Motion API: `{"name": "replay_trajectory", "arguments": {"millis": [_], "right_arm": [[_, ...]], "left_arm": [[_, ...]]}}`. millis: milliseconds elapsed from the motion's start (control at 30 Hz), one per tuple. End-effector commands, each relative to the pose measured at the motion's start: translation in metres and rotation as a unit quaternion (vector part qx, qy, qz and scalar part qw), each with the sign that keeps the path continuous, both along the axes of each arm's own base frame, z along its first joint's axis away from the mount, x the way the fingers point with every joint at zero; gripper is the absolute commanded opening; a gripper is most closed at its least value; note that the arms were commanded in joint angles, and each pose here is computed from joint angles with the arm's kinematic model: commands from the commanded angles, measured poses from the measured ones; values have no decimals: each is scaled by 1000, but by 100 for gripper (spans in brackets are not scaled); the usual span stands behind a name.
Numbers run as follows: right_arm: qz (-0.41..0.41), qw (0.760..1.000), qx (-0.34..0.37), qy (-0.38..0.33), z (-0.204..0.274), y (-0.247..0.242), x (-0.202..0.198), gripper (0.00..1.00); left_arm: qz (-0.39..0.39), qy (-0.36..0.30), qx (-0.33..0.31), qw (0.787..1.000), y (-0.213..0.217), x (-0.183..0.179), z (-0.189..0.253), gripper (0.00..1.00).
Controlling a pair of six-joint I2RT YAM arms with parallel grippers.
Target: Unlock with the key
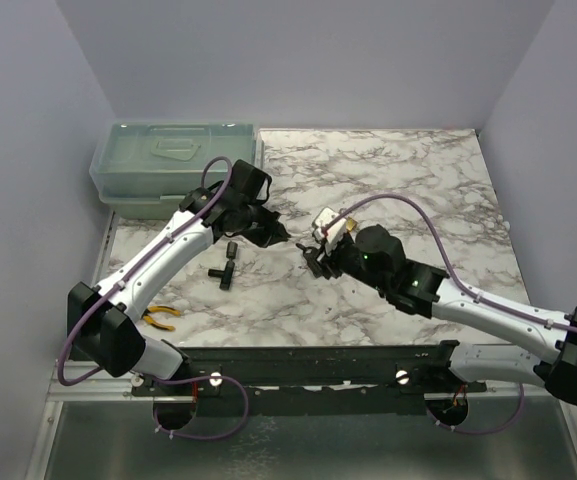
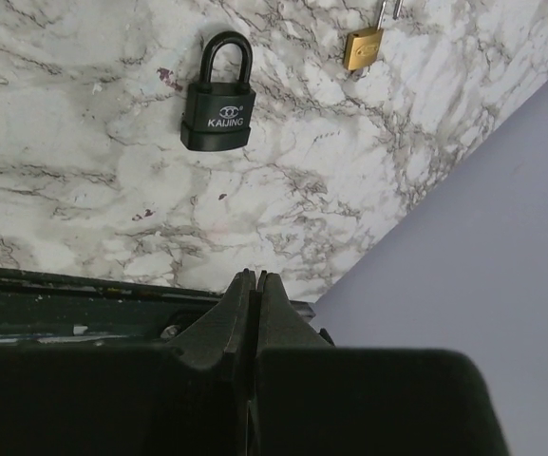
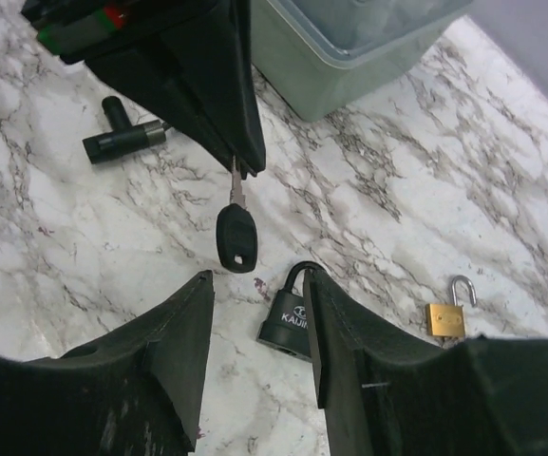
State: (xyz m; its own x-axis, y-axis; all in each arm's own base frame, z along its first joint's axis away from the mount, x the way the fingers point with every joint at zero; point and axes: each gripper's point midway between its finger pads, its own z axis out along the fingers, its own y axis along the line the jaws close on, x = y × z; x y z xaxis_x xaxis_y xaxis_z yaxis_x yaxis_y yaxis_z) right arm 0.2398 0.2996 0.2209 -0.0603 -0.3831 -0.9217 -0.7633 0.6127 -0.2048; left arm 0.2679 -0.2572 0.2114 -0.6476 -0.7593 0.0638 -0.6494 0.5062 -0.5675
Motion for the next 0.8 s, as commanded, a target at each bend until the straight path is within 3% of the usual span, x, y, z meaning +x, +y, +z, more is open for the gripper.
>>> {"name": "replay_trajectory", "arguments": {"millis": [0,100,767], "right_arm": [[81,990,56,-103,32,11,-15,47],[94,984,67,-138,32,6,-21,46],[105,974,58,-194,21,12,-15,40]], "left_arm": [[-11,11,-57,998,-8,-9,17,0],[-14,14,-67,998,-9,-10,18,0],[-29,37,-118,992,-21,-16,18,0]]}}
